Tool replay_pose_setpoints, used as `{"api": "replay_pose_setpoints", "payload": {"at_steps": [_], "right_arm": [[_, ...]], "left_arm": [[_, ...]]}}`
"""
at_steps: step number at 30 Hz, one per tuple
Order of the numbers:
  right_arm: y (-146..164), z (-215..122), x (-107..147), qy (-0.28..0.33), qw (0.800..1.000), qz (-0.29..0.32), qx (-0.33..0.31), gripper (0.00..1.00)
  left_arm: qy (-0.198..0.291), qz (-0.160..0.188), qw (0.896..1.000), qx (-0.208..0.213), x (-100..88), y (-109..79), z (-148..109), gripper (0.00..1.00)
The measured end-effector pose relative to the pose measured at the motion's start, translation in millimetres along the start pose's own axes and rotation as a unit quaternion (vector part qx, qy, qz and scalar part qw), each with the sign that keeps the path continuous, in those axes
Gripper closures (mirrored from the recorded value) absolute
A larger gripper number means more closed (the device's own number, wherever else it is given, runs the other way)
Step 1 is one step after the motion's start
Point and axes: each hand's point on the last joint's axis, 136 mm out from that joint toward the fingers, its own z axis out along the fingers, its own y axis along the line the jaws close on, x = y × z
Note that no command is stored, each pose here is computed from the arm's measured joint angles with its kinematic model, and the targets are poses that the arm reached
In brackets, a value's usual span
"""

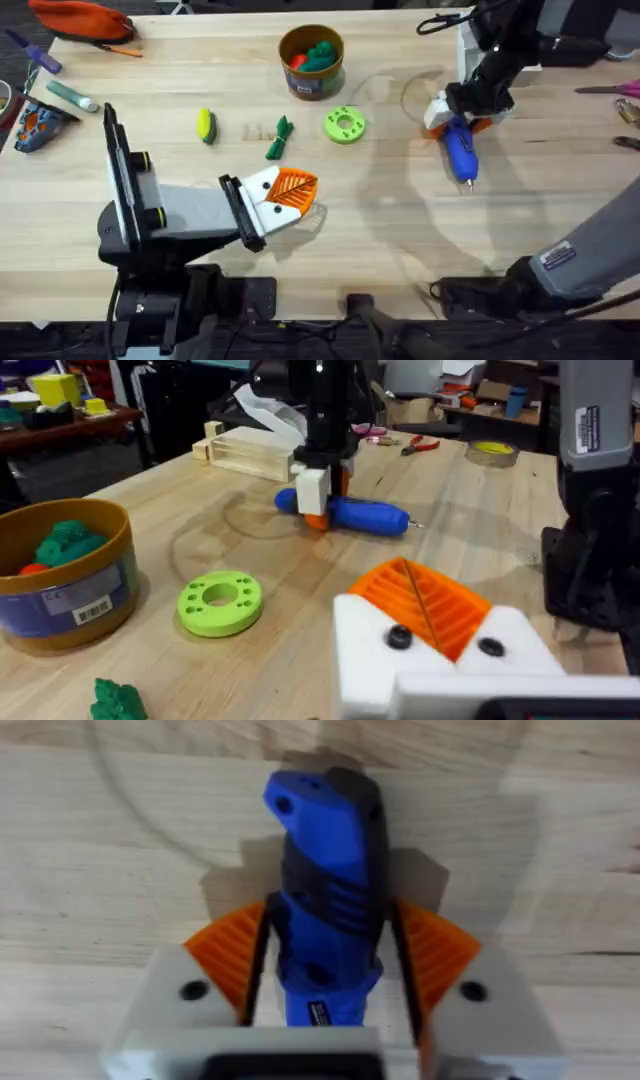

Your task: Pick up the gripper from the table and insert it into the empty holder that is missing its gripper. Then pick up a screw, insert it into the mounting hole, and use the screwdriver to tighten it. Finally, clean up the table by picking up the vegetable and placing it into the bucket.

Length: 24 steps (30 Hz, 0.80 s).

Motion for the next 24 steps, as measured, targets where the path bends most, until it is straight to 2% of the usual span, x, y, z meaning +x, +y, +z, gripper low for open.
{"api": "replay_pose_setpoints", "payload": {"at_steps": [2,11,16,24], "right_arm": [[1.3,-0.1,-0.6,-0.001,1.0,-0.002,-0.001,0.412],[1.1,0.0,-2.3,-0.005,1.0,-0.001,0.0,0.679],[0.5,0.8,-3.6,-0.007,1.0,-0.004,0.001,0.969],[0.5,1.9,-3.4,-0.005,1.0,-0.005,0.002,0.979]], "left_arm": [[0.0,0.0,1.0,0.0,0.0,0.0,0.0,0.994],[0.0,0.0,1.0,0.0,0.0,0.0,0.0,0.994],[0.0,0.0,1.0,0.0,0.0,0.0,0.0,0.994],[0.0,0.0,1.0,0.0,0.0,0.0,0.0,0.994]]}}
